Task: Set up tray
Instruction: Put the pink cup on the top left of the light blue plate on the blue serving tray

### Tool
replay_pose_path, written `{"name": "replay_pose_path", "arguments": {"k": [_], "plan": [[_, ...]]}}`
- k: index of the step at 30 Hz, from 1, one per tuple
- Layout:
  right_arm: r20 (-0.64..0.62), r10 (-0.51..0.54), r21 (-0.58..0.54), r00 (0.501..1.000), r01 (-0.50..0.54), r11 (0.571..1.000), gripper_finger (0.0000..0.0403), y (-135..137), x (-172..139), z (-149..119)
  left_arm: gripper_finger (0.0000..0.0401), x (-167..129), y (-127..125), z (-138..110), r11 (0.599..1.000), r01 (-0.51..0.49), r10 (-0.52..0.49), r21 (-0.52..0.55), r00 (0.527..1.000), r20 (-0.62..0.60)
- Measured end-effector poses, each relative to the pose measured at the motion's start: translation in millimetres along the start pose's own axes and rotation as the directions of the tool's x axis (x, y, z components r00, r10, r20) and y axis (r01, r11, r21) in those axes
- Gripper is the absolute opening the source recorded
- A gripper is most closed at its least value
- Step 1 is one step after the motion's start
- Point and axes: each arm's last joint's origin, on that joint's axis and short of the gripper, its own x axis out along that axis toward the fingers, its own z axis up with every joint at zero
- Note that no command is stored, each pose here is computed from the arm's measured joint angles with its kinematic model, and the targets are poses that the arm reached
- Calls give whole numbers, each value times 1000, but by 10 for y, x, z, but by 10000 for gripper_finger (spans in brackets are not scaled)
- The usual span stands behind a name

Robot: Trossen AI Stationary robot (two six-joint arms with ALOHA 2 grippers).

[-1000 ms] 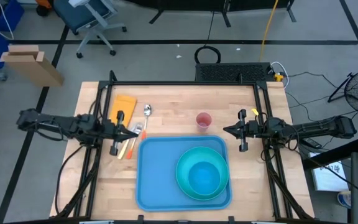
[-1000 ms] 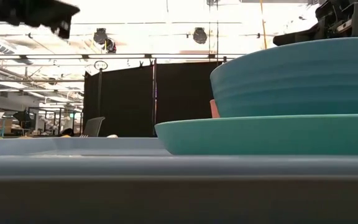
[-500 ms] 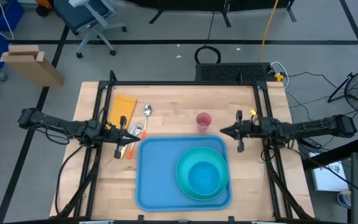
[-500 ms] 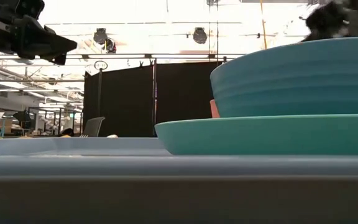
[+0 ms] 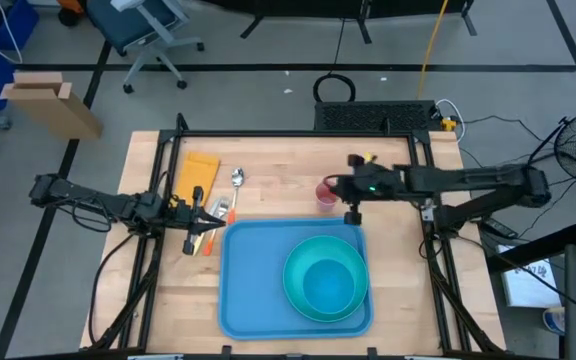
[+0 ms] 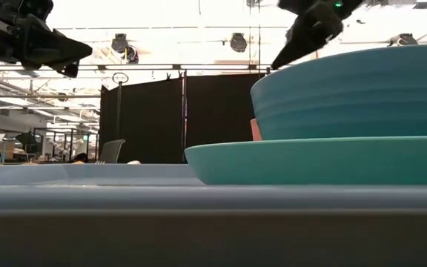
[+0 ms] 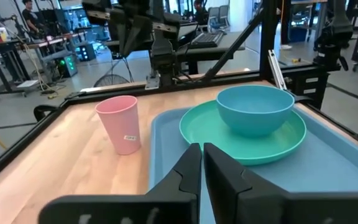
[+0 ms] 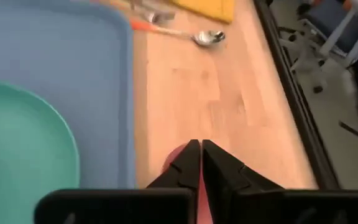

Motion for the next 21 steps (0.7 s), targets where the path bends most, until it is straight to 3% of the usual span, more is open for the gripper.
{"name": "replay_pose_path", "arguments": {"k": [5,13,21], "plan": [[-135,63,-76,989,-74,994,79,-88,200,158,6,0,-1,-12,1000,2,-2,-30,1000,-13],[-218,127,-198,968,-171,965,206,-100,378,69,14,0,-7,-28,998,17,-19,-62,999,-29],[-303,156,-183,940,-218,959,259,-67,375,-13,43,-1,-15,-43,995,41,-45,-86,998,-44]]}}
